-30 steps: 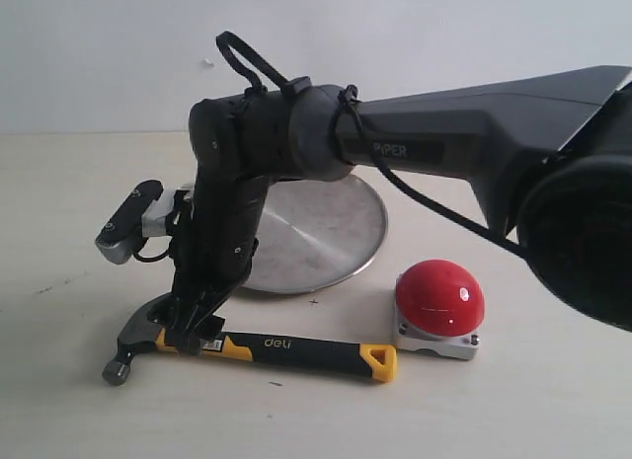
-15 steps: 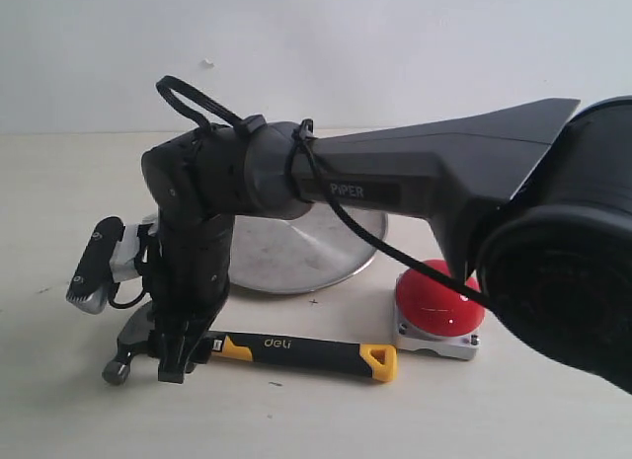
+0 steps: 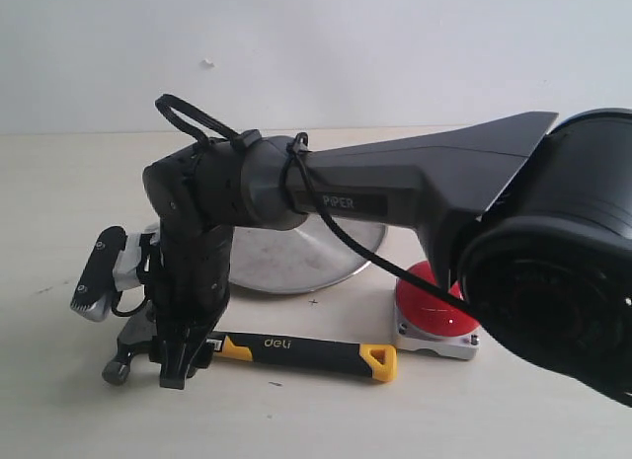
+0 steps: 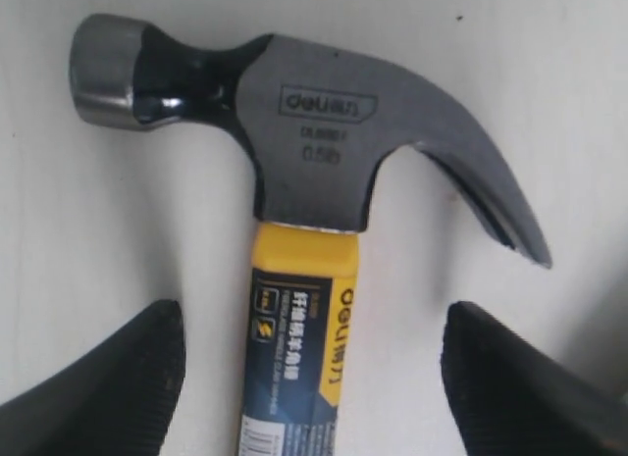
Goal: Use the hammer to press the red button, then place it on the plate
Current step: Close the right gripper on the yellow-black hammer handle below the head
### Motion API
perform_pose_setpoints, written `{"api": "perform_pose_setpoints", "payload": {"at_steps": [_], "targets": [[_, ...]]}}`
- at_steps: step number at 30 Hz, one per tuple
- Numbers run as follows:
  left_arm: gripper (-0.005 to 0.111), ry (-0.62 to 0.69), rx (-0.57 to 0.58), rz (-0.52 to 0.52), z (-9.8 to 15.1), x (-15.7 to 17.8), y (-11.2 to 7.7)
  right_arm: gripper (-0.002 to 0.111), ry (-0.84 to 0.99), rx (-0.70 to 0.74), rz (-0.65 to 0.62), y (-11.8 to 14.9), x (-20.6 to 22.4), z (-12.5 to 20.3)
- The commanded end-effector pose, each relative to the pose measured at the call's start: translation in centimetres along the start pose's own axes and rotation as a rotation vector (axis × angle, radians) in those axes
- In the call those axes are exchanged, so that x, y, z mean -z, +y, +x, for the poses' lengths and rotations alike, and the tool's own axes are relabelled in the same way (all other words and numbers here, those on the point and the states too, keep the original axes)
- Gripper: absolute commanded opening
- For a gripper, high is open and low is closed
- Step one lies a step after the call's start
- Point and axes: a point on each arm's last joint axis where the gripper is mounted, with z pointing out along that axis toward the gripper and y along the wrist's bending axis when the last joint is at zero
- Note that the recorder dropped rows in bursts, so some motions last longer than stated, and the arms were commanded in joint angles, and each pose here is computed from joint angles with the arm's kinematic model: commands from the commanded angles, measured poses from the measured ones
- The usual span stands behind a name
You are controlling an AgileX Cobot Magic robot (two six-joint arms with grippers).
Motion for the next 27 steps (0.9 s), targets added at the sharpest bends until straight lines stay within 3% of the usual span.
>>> {"api": "perform_pose_setpoints", "payload": {"at_steps": [1, 21, 23, 27], "targets": [[0.000, -0.011, 0.002, -0.002, -0.1, 0.1, 0.0, 0.066, 0.009, 0.007, -0.002, 0.0, -0.4, 0.0], [0.000, -0.011, 0.002, -0.002, -0.1, 0.1, 0.0, 0.053, 0.133, 0.004, -0.097, 0.9, -2.3, 1.4], [0.000, -0.011, 0.002, -0.002, -0.1, 0.1, 0.0, 0.045, 0.135, 0.005, -0.095, 0.9, -2.8, 1.5], [0.000, -0.011, 0.002, -0.002, -0.1, 0.1, 0.0, 0.013, 0.123, -0.001, -0.085, 0.8, -3.1, 1.4]]}}
